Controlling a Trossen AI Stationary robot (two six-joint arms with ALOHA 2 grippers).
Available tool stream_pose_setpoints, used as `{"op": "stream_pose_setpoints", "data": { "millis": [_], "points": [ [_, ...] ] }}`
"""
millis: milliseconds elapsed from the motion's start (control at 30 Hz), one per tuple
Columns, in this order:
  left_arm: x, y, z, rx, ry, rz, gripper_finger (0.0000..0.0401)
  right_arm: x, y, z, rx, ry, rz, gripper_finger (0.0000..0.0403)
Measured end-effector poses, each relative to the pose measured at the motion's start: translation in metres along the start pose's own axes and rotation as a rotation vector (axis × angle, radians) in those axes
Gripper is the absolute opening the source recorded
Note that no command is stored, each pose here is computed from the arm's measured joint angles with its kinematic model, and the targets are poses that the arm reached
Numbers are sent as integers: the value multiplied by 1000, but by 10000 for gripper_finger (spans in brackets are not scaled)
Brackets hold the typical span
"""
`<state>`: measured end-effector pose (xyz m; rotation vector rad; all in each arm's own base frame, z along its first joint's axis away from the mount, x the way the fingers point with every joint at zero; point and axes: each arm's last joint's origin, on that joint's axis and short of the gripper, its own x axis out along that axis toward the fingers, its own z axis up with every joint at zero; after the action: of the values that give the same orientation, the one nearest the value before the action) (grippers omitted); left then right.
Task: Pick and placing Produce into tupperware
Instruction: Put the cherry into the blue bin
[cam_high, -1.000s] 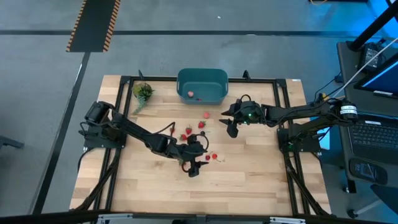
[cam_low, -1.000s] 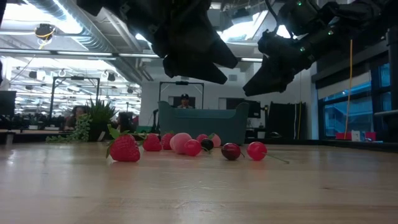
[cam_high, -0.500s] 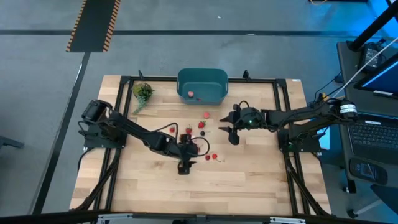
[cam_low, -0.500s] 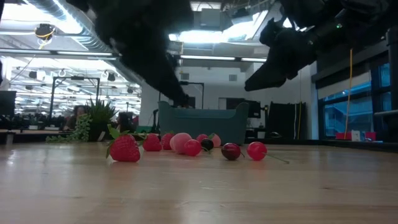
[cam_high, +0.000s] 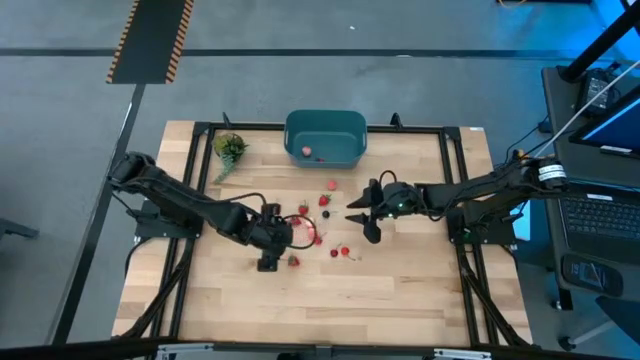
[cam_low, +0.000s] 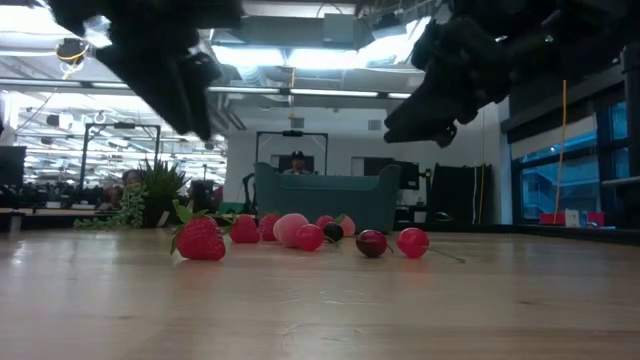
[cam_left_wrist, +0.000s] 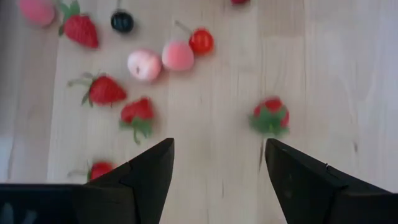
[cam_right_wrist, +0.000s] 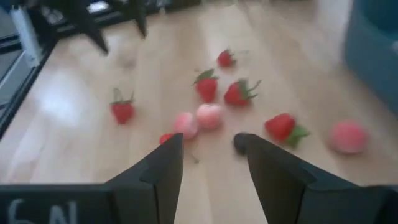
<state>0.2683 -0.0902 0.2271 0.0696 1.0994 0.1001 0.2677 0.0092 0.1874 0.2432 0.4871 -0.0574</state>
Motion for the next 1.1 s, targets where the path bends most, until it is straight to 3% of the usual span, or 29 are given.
{"op": "stream_pose_setpoints", "data": {
  "millis": [200,467,600,833,1100],
  "points": [
    [-11,-2,-7,-16,-55,-38,245,21,11,3,-51,78,72,177],
    [24,-15,-27,-76,-193,-151,245,23,27,-14,-50,285,146,177],
    [33,-17,-33,-121,-250,-174,245,21,42,-18,-86,296,189,177],
    [37,-18,-33,-130,-289,-188,245,20,53,-24,-132,289,163,177],
    [66,-27,-32,-126,-277,-180,245,32,53,-38,-134,333,112,177]
  ]
}}
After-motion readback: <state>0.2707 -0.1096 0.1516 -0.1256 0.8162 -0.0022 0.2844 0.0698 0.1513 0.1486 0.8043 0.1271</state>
